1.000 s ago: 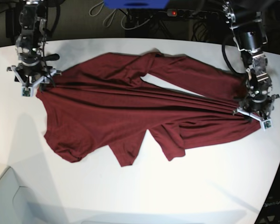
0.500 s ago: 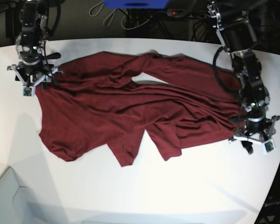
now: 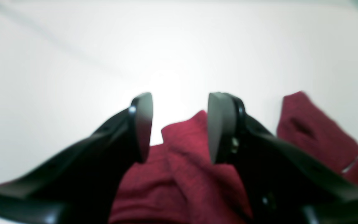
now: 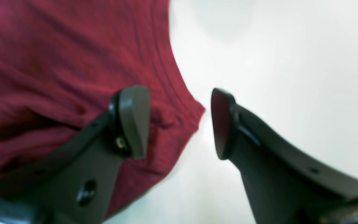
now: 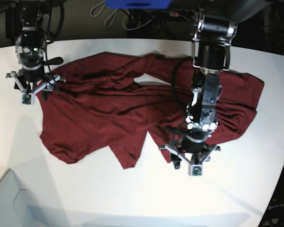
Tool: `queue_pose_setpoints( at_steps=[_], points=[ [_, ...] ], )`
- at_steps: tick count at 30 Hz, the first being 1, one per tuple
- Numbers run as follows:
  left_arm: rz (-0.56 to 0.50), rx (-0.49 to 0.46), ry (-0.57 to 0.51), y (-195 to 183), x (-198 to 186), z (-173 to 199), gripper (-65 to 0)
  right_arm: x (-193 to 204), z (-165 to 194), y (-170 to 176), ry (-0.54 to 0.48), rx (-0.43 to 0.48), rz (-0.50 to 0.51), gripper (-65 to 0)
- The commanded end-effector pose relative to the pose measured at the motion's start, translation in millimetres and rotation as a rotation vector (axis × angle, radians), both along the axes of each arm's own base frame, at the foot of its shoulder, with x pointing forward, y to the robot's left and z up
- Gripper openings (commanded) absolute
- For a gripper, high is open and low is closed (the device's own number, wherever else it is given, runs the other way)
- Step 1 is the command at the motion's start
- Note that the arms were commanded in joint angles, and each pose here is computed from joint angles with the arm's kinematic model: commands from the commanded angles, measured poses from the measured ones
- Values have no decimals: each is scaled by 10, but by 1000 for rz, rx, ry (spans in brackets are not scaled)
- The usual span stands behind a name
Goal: Layout the t-shirt on the table in an organized manner, then fold the t-shirt properly
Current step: 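Release and regrasp the shirt edge with the left gripper, then pull the shirt edge outward with the left gripper to spread it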
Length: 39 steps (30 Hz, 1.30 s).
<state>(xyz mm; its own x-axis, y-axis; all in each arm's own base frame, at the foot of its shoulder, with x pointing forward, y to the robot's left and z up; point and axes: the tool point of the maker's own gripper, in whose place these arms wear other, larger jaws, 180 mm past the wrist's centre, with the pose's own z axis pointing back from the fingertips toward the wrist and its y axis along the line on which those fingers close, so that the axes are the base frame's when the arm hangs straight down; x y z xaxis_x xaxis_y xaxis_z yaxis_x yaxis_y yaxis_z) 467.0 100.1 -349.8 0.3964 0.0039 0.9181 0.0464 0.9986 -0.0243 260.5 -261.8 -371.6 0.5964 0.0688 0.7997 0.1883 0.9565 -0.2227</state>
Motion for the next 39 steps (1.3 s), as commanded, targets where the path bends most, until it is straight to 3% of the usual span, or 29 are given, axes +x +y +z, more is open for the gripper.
queue_pose_setpoints(
  at_steps=[1, 6, 10, 13, 17, 21, 23, 25, 28, 31, 34, 39],
  points=[
    [14, 1, -33, 32, 127, 123, -370, 39, 141, -24, -43, -22, 8, -319],
    [21, 19, -4, 133, 109, 12, -370, 39, 254, 34, -69, -26, 25, -319],
    [46, 67, -3, 437, -29, -38, -370, 90, 196, 273, -49, -7, 130, -320],
    [102, 74, 16, 720, -150, -126, -370, 194, 169, 394, -47, 13, 189, -321],
    [186, 50, 52, 1028, -283, -269, -370, 344, 30, 442, -37, 57, 174, -323],
    [219, 37, 107, 1136, -371, -473, -373, 526, -1, 419, -44, 70, 162, -400],
    [219, 37, 130, 1136, -404, -557, -412, 623, 29, 412, -57, 73, 159, -487],
    [221, 35, 147, 1140, -430, -618, -498, 724, 89, 413, -77, 72, 160, -569],
    [221, 35, 148, 1140, -433, -623, -650, 859, 162, 406, -101, 74, 158, -635],
    [221, 41, 150, 1150, -436, -627, -623, 1074, 192, 386, -115, 86, 149, -642],
    [232, 65, 147, 1294, -443, -600, -638, 1271, 146, 369, -106, 107, 138, -642],
    [253, 109, 144, 1548, -472, -556, -650, 1543, -165, 378, -11, 146, 132, -642]
  ],
)
